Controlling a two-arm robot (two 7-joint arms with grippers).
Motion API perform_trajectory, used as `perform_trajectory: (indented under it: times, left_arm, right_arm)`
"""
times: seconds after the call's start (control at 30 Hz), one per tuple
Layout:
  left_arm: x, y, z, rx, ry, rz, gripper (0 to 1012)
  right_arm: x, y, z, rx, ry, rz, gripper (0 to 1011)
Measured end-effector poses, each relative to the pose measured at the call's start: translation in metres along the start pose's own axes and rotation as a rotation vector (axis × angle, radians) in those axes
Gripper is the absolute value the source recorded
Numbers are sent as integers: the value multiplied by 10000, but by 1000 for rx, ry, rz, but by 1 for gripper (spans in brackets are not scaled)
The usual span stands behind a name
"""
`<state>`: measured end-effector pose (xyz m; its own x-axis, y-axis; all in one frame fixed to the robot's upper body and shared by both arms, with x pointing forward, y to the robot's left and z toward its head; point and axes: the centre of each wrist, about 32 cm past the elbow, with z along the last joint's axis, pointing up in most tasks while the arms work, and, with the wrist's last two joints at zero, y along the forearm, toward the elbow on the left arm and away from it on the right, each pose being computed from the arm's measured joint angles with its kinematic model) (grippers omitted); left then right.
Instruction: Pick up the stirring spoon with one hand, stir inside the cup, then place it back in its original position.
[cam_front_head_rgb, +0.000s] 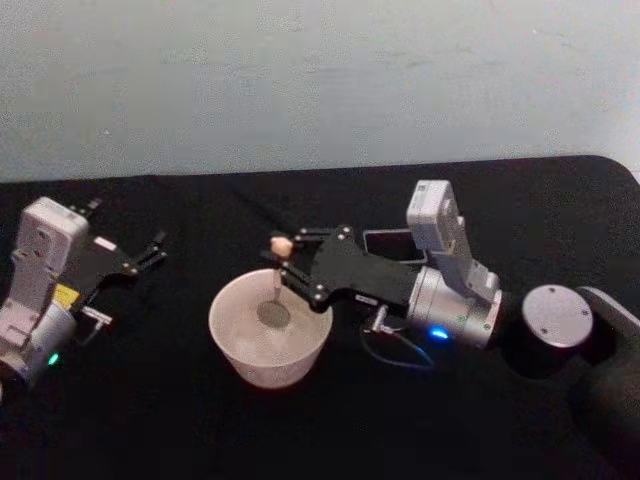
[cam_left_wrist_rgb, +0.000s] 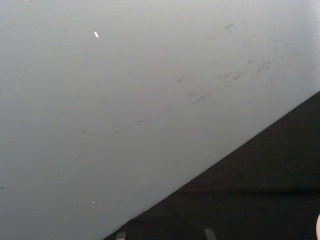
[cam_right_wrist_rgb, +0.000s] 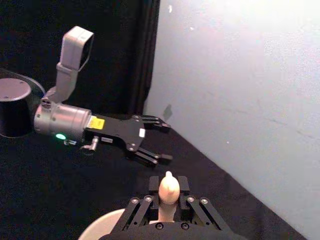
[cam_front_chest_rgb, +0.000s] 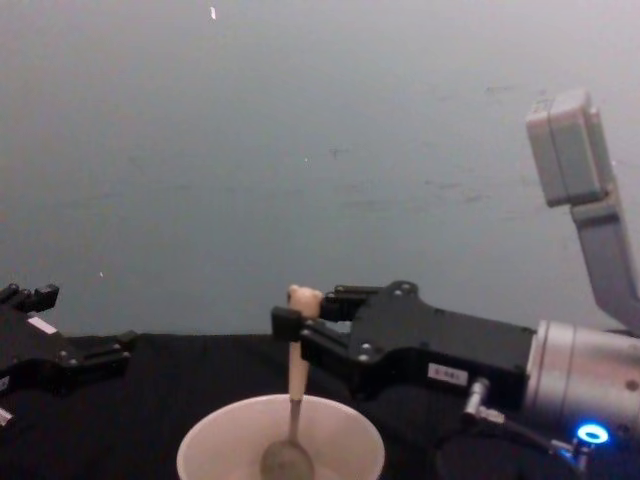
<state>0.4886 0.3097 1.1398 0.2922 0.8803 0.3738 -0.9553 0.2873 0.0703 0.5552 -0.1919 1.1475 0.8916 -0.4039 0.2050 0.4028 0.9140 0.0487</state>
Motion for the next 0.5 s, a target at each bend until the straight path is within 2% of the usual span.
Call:
perform_trajectory:
  times: [0.27, 0.5]
  left_arm:
    - [0, 0, 0, 0, 0, 0, 1002]
    - [0, 0, 0, 0, 0, 0, 1001]
  right_arm:
    - [21, -136, 9, -5, -8, -17, 213]
    - [-32, -263, 25, -6, -3, -12, 213]
